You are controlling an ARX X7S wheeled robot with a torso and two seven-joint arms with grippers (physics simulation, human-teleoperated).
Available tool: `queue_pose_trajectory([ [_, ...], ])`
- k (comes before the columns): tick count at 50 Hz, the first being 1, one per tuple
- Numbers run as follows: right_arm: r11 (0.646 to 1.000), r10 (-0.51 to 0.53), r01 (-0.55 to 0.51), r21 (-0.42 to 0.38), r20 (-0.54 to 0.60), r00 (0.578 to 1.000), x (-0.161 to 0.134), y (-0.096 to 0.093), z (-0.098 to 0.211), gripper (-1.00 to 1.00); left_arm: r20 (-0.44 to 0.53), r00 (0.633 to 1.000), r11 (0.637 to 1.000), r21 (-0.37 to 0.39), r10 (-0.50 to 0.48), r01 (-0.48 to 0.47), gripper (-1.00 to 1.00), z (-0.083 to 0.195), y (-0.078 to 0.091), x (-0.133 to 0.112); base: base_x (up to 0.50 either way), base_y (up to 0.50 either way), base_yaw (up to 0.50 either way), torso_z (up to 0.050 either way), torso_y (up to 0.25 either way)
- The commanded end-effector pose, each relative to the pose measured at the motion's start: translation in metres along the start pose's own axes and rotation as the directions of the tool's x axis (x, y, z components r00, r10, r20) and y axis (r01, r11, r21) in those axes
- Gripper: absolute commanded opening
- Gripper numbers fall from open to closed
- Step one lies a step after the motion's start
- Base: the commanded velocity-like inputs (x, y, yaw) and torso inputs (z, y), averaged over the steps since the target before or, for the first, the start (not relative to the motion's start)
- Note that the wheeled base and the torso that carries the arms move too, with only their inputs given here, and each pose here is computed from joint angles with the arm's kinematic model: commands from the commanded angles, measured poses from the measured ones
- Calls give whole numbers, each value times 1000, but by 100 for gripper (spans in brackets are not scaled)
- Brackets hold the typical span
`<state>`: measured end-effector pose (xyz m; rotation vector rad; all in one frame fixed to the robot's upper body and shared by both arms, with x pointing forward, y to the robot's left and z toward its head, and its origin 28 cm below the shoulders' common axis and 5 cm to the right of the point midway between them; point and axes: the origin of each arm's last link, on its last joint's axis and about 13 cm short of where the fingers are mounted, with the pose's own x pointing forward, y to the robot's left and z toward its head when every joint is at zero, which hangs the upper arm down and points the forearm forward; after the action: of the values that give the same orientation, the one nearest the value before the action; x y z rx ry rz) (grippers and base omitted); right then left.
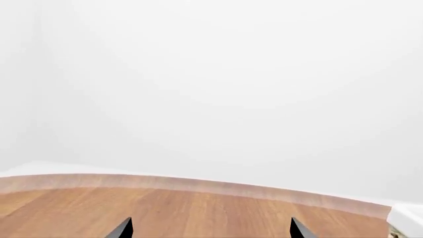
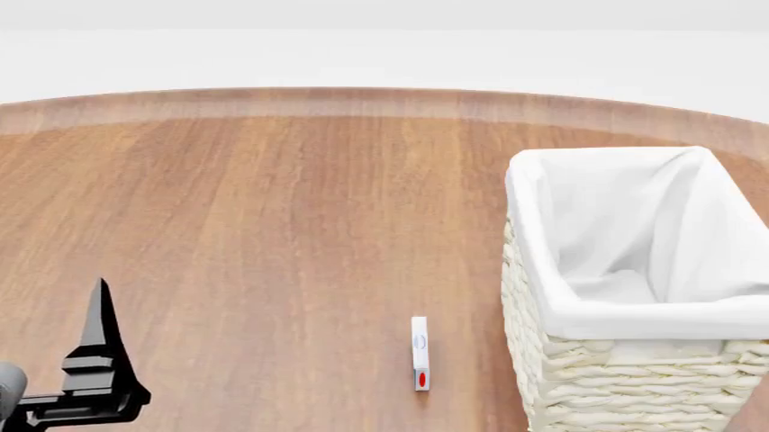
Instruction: Pick up the tomato sauce, and put it in the basket.
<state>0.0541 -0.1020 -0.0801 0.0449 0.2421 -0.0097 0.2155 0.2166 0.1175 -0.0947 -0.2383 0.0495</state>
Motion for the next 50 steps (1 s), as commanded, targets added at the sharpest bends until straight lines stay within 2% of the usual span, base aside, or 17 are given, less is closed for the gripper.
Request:
queue_pose_trajectory([
  [1, 999, 10, -10, 32, -9, 1000, 4, -3, -1, -100, -2, 1000, 1000, 1, 2, -2, 100, -1, 0, 1, 0, 0, 0, 0, 0],
  [25, 997, 49, -48, 57, -7, 999, 4, 4, 2, -100, -4, 1000, 1000, 0, 11, -11, 100, -2, 3, 0, 1, 0, 0, 0, 0],
  [34, 994, 103, -104, 46, 23, 994, 15, 21, 17, -100, -7, 1000, 1000, -3, 15, -15, 100, -3, 4, -1, 0, 0, 0, 0, 0],
  [50, 989, 145, -146, 29, 47, 988, 40, 36, 36, -100, -9, 1000, 1000, -7, 14, -15, 100, -4, 4, -1, 0, 0, 0, 0, 0],
])
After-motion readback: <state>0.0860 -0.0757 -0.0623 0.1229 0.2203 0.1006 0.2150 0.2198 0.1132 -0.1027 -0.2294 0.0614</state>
